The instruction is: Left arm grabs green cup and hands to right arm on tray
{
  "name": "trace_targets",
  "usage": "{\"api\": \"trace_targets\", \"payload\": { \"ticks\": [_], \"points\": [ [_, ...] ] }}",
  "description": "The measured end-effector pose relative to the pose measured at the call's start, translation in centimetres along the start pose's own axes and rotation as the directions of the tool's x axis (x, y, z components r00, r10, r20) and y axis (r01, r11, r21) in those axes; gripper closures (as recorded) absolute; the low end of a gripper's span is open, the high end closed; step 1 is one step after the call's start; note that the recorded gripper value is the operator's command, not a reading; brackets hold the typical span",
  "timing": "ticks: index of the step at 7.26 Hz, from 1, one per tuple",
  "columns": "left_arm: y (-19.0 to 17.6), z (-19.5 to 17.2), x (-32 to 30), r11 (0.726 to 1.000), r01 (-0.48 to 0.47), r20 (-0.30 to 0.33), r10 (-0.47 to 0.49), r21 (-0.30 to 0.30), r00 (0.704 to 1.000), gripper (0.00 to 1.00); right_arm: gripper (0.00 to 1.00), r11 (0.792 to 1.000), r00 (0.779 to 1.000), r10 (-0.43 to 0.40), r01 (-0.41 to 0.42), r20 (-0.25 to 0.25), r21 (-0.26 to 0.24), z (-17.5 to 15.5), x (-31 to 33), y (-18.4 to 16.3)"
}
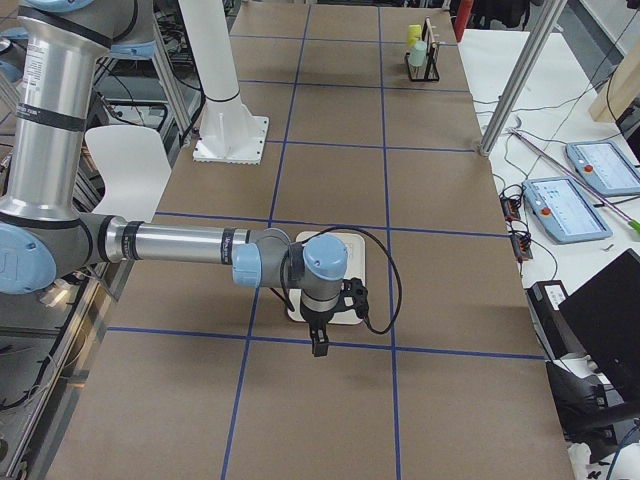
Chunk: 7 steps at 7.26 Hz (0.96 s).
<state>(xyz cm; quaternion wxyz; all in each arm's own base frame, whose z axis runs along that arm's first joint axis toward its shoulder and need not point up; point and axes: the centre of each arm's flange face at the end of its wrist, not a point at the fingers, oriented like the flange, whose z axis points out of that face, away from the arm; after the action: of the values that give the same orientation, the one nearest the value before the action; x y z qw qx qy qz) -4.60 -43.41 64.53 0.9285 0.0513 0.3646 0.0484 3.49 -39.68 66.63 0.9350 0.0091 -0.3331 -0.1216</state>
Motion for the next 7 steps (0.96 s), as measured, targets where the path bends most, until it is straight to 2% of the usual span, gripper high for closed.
{"api": "trace_targets", "payload": {
  "ticks": [2, 4, 5, 7],
  "points": [
    [-1.3, -0.9, 0.8, 0.998, -0.035, 0.0, 0.035, 0.046, 0.999, 0.0, 0.0, 0.999, 1.0, -0.023, 0.024, -0.02, 0.026, -1.2, -0.5, -1.8],
    [-3.0, -2.1, 1.8, 0.981, -0.126, 0.015, 0.126, 0.144, 0.992, 0.0, 0.0, 0.997, 0.998, -0.05, 0.051, -0.031, 0.06, -2.5, -1.2, -4.0],
    [-4.8, -3.2, 2.7, 0.964, -0.178, 0.035, 0.174, 0.2, 0.984, 0.0, 0.0, 0.992, 0.996, -0.077, 0.081, -0.038, 0.096, -3.3, -1.7, -5.0],
    [-11.1, -6.2, 5.3, 0.92, -0.262, 0.082, 0.249, 0.291, 0.965, 0.0, 0.0, 0.97, 0.99, -0.124, 0.134, -0.059, 0.202, -5.7, -3.3, -7.6]
  ]
}}
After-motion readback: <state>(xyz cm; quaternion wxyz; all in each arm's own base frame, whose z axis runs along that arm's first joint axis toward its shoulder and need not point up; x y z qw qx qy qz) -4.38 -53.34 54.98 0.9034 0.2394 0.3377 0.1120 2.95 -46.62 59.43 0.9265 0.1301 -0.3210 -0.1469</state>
